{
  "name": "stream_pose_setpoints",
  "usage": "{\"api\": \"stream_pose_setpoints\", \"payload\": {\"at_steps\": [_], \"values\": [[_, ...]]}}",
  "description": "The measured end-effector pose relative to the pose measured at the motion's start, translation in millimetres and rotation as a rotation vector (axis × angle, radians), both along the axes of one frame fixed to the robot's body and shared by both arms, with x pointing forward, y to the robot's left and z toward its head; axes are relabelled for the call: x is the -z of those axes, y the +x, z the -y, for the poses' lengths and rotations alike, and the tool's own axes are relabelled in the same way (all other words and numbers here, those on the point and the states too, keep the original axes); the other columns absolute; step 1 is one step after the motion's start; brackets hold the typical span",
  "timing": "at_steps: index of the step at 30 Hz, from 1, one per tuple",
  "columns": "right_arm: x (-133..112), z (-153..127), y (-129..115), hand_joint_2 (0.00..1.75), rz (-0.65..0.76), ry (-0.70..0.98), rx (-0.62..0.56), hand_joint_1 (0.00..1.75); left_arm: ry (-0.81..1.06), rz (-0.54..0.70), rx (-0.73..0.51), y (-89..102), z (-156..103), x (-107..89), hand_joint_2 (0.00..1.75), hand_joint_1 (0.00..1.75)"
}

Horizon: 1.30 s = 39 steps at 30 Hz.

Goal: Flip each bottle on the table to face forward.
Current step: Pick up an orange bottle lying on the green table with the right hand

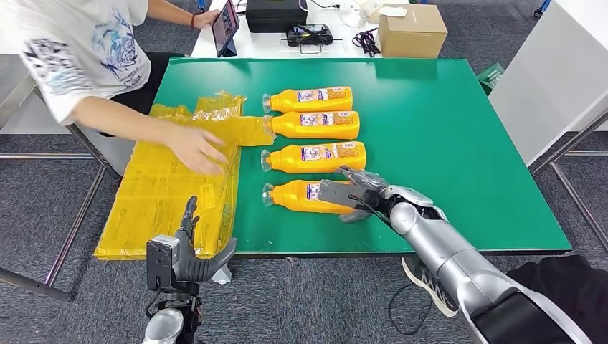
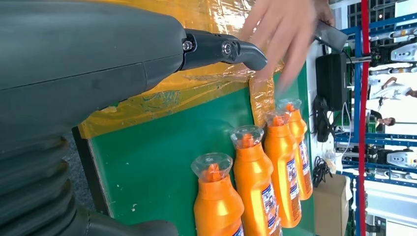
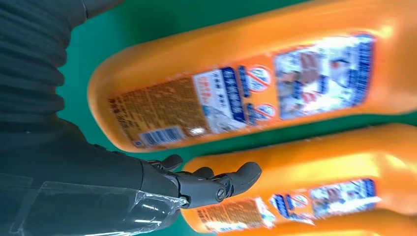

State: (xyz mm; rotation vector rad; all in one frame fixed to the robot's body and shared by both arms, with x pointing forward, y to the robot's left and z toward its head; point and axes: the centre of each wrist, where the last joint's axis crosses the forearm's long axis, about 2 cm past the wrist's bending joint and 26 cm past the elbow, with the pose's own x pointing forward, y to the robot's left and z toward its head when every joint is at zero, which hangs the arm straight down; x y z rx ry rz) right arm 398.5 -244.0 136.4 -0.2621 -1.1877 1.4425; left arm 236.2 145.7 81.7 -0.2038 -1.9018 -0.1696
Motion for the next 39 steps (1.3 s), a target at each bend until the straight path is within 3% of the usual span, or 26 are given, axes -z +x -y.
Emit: {"api": "stream_pose_setpoints", "payload": {"at_steps": [24,25,29,33,34,37,39], "values": [[22.4,4.4,-8.6,1.75,0.013,-0.157,0.016,0.00,-0.007,-0.029,-0.003,-3.3,-0.7,2.8,1.75,0.00],[23.5,3.1,-8.7,1.75,0.013,-0.164,0.016,0.06,-0.008,-0.030,-0.002,-3.4,-0.7,2.8,1.75,0.00],[27.7,-3.2,-8.9,1.75,0.013,-0.196,0.007,0.85,-0.011,-0.034,0.004,-3.4,-0.5,2.8,1.75,0.00],[29.9,-10.6,-8.8,1.75,0.018,-0.207,0.004,0.91,-0.013,-0.037,0.005,-3.4,-0.5,2.8,1.75,0.00],[30.0,-11.6,-8.6,1.75,0.017,-0.208,0.004,1.04,-0.013,-0.037,0.005,-3.4,-0.5,2.8,1.75,0.00],[30.4,-13.7,-8.2,1.75,0.015,-0.210,0.004,1.66,-0.014,-0.038,0.005,-3.5,-0.5,2.8,1.75,0.00],[30.6,-14.7,-8.1,1.75,0.013,-0.210,0.003,1.75,-0.014,-0.038,0.005,-3.5,-0.5,2.8,1.75,0.00]]}}
